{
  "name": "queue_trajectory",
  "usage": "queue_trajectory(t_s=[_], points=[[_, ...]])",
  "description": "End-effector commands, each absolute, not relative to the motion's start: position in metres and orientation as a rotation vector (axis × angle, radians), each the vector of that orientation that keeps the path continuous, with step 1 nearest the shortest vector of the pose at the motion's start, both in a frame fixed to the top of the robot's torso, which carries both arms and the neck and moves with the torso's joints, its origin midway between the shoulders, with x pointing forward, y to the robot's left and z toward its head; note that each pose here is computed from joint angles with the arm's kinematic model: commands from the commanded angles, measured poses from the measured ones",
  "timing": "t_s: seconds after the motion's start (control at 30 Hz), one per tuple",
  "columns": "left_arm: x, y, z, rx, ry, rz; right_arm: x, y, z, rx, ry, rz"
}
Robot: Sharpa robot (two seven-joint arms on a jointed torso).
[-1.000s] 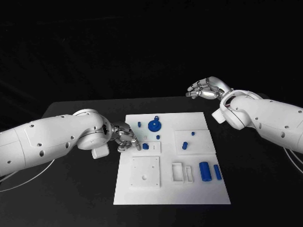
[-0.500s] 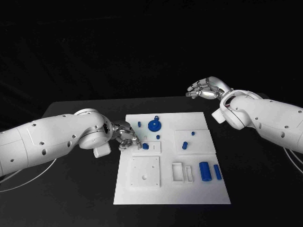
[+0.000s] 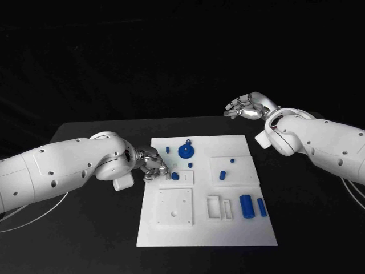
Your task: Assemble the parts on the task board
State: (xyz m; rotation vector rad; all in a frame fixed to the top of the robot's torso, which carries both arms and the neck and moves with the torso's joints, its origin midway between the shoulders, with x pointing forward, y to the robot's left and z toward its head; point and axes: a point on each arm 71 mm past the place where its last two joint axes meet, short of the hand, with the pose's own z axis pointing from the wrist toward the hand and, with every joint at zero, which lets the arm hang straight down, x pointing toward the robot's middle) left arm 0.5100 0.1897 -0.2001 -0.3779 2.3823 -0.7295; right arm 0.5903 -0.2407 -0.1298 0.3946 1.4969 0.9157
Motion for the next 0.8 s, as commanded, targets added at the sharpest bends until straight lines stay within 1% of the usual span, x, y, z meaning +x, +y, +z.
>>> queue_trajectory(t_s=[0.03, 0.8], points=[[0.5097, 0.187, -0.1992, -0.385, 2.371, -0.76, 0.5902, -0.2397, -0.1299, 0.394, 1.5, 0.924], [0.5089, 0.1849, -0.1989, -0.406, 2.371, -0.795, 0.5903, -0.2395, -0.1305, 0.395, 1.501, 0.924]])
